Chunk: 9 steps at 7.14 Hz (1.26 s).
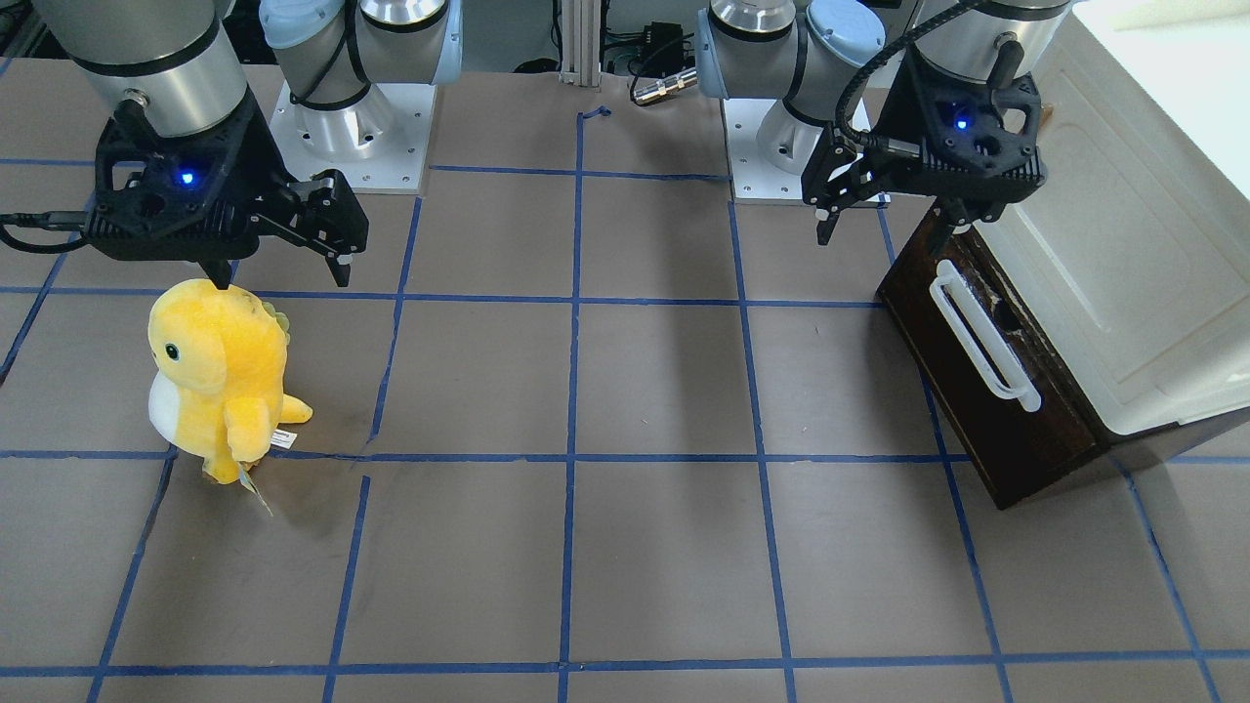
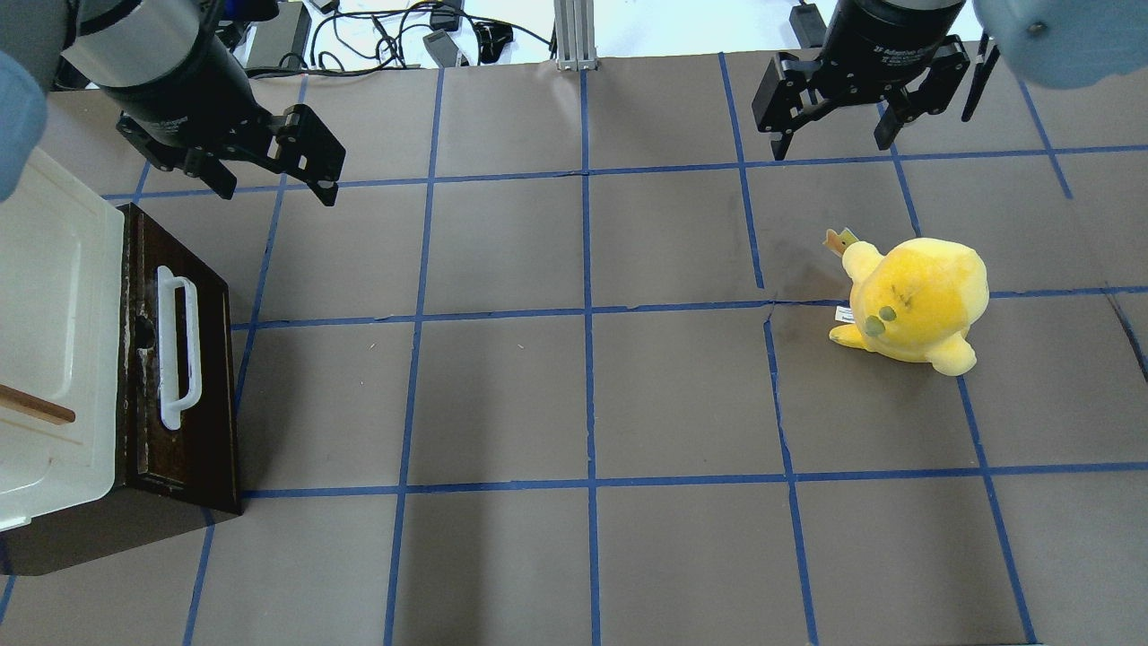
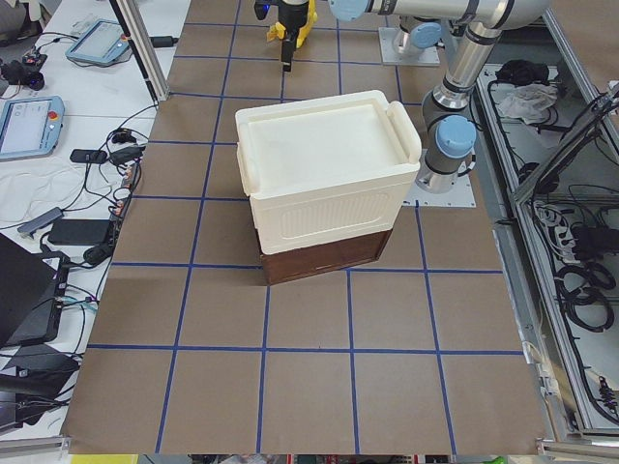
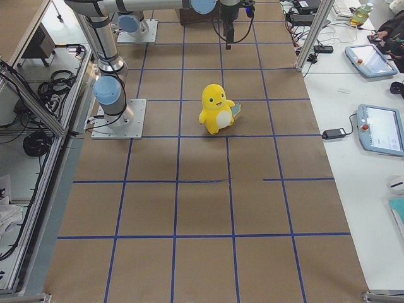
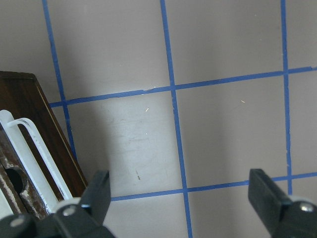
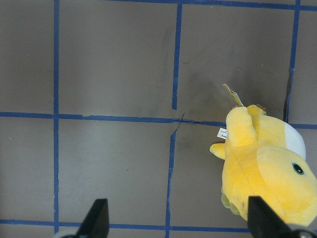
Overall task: Pull drawer sideways
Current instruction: 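Move the left gripper down toward the white drawer handle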
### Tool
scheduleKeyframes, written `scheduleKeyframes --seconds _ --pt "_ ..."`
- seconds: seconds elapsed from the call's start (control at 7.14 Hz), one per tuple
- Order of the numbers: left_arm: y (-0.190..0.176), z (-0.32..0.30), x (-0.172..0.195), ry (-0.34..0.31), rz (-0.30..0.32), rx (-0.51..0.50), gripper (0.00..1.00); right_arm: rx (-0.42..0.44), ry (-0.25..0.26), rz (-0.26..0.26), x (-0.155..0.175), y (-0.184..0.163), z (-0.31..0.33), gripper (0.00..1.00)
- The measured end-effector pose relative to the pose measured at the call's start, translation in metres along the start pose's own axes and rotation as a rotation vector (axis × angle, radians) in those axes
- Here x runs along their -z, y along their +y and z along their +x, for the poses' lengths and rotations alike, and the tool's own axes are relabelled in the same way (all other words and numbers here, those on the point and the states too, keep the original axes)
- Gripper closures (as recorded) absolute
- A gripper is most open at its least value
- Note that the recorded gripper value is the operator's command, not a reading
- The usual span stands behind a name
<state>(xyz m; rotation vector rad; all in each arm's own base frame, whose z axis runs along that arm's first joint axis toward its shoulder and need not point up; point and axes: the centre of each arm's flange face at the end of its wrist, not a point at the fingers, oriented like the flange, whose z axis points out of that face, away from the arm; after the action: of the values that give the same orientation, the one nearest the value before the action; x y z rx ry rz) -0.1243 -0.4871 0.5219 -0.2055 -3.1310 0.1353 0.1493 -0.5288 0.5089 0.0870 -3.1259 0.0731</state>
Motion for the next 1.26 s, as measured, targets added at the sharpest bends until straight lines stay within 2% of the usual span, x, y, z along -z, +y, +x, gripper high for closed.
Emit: scheduleKeyframes --seconds 1.26 --pt "-0.0068 -0.0095 -0.0042 0.002 -0.005 0.031 0.00 0.000 0.000 0.000 0.0000 0.0000 0.0000 0.00"
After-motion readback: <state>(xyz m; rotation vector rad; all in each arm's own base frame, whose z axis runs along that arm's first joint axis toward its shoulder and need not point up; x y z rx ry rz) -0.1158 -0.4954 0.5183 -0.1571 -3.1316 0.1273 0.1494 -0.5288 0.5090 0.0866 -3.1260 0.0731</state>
